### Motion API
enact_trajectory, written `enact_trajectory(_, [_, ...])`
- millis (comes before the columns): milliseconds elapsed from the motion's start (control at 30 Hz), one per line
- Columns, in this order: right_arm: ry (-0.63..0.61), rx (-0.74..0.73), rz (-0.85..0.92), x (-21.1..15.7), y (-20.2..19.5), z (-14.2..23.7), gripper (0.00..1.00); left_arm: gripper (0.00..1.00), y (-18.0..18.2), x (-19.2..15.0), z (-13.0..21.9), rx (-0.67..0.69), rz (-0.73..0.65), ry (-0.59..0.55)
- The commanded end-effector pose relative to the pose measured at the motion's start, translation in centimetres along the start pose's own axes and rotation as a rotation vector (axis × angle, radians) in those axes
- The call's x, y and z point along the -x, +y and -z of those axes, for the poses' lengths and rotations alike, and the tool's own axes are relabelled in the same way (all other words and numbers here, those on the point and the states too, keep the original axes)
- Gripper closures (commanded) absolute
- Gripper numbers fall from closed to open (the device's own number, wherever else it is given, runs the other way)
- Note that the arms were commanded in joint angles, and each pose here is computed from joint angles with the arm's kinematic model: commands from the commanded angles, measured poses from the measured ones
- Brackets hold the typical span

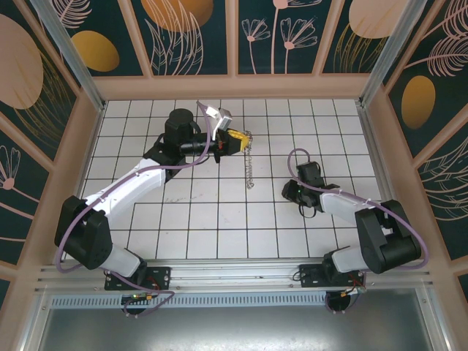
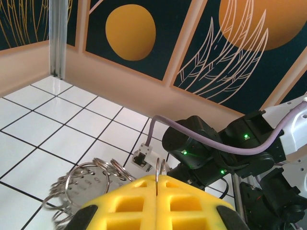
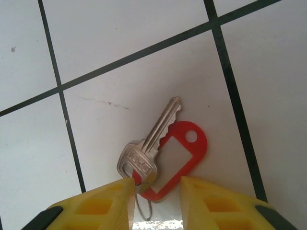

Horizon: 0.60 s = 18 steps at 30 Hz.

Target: Put the keys on the keyring

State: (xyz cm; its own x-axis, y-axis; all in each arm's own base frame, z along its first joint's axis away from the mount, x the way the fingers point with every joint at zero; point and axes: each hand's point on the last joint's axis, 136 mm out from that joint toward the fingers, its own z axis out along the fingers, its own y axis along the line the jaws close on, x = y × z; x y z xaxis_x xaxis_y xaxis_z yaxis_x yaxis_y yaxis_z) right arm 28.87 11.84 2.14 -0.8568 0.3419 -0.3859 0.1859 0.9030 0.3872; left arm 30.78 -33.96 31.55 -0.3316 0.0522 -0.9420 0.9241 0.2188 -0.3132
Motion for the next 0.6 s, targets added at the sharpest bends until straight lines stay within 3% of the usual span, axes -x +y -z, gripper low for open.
enact_trajectory(0, [0.012,-0.035,-0.006,-0.7,-0.8,-0.4,0.73,1.0,-1.5,1.7,0.5,-0.041,-0.049,-0.05])
enact_trajectory(567, [0.015,0.006,0.01,-0.8,0.5,0.0,0.78,1.0,-1.4,1.5,0.4,-0.042,-0.046,-0.047])
